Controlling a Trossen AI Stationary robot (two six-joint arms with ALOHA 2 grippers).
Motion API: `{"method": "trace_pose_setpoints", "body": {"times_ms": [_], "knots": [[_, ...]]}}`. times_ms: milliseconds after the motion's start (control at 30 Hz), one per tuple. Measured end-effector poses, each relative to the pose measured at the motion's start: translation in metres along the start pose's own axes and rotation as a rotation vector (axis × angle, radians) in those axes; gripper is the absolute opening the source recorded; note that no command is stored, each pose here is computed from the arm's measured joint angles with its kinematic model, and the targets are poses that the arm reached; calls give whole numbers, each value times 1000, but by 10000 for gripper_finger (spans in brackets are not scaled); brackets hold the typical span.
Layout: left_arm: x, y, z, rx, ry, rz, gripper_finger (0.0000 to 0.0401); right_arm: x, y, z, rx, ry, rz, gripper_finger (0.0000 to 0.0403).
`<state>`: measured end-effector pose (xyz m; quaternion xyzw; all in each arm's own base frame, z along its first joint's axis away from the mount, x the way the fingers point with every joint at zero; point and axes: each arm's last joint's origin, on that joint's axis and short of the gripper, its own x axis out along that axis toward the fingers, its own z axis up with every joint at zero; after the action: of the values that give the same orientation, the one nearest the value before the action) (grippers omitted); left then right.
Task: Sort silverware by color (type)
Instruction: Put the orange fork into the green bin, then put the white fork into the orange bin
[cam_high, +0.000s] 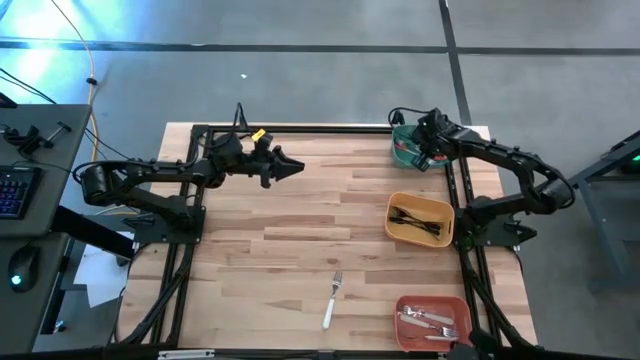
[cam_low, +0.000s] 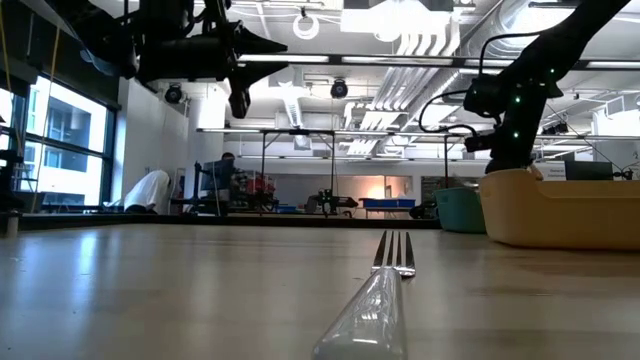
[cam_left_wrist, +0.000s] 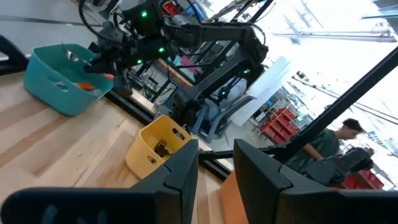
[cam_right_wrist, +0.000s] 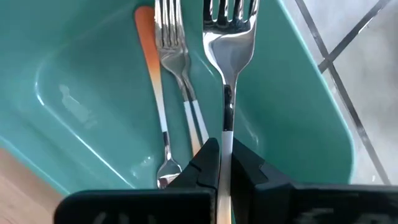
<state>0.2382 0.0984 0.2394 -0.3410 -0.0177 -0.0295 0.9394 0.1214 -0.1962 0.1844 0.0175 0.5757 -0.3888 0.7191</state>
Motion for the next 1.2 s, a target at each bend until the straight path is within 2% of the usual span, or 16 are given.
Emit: {"method": "trace_pose_setpoints", "body": {"times_ms": [167,267,367,467,567,700,767,833,1033,1200], "knots": [[0,2,-2,-1,22,19,92,1,2,-1,0,-13,20,10],[0,2,-2,6,23,19,92,1,1,0,10,-28,29,39],[0,2,-2,5,24,19,92,-2,-2,5,69,-38,25,74],[-1,0,-1,16,20,14,91,-10,-8,14,100,-55,18,92],[-5,-2,-1,66,40,25,82,-23,-13,25,114,-67,24,83],[-18,-2,1,85,99,103,49,-53,-7,42,187,-153,81,30],[-27,-1,2,99,132,153,26,-67,5,49,247,-211,144,8],[-35,-2,3,121,149,195,7,-80,21,54,307,-254,216,11],[-56,4,5,138,204,319,4,-119,95,59,401,-300,417,2],[-63,14,1,141,269,385,2,-158,152,48,545,-335,607,1]]}}
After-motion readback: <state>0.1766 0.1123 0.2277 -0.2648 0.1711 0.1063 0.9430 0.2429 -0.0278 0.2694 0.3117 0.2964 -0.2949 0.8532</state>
